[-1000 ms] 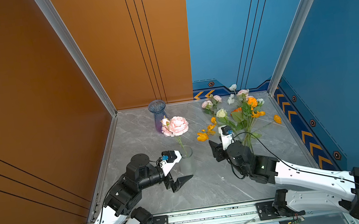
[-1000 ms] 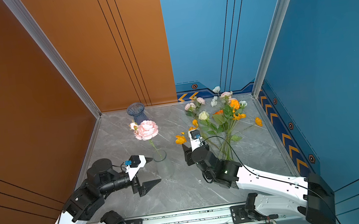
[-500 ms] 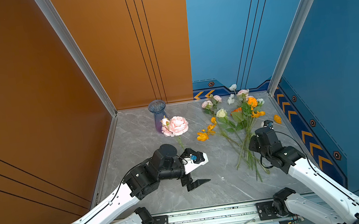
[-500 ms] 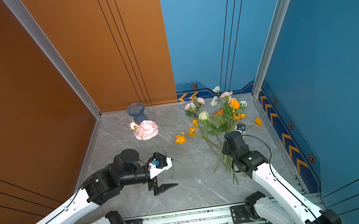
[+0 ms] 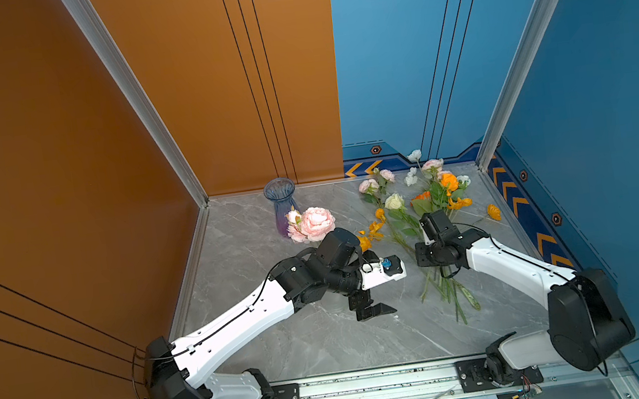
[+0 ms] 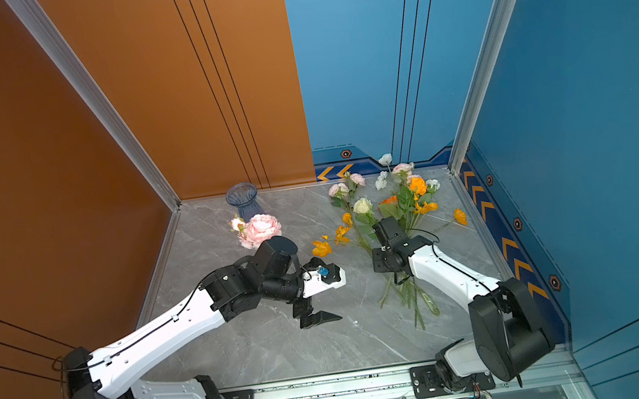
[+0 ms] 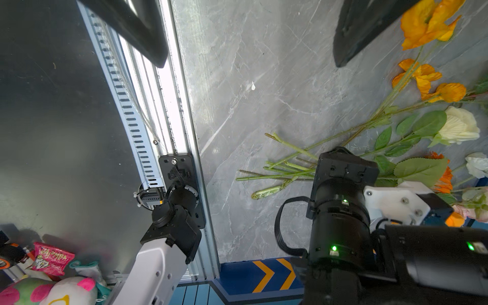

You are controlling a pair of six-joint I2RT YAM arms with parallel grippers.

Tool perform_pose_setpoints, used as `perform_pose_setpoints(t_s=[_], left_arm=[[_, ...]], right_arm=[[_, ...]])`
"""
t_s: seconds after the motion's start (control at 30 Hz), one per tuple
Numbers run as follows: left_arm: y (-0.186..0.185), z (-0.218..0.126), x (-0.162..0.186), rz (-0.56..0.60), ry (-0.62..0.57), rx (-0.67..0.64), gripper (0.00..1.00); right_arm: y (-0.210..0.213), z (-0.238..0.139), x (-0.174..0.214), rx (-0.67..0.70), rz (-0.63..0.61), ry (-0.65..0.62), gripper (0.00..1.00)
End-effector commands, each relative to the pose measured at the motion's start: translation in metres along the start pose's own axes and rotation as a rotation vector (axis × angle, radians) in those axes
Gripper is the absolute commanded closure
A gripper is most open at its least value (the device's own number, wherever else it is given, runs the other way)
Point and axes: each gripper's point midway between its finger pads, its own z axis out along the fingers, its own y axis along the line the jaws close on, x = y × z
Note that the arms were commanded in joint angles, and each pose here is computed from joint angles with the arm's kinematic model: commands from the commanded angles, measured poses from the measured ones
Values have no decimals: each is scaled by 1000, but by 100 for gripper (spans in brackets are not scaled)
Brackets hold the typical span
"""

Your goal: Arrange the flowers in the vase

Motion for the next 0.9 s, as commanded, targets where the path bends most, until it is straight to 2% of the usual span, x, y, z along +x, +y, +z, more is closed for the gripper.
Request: perform_pose_setpoints(t_s=[0.0, 0.17, 0.37, 0.6, 0.87], left_arm=[[-7, -4, 1, -7, -22, 9, 2], [-8, -2, 3, -2, -11, -1, 2], [-9, 0, 4, 1, 1, -9, 2], [-12, 4, 5, 6, 10, -4, 2], [-11, 4, 7, 8, 15, -11, 2]], right_arm=[[-9, 2, -16, 70, 10, -41, 68], [-30, -6, -37, 139, 79, -115, 68], [-70, -10, -53, 217, 210, -141, 73], [-84, 1, -73, 258, 199, -138, 79], [-92, 24, -71, 290, 207, -85, 81]])
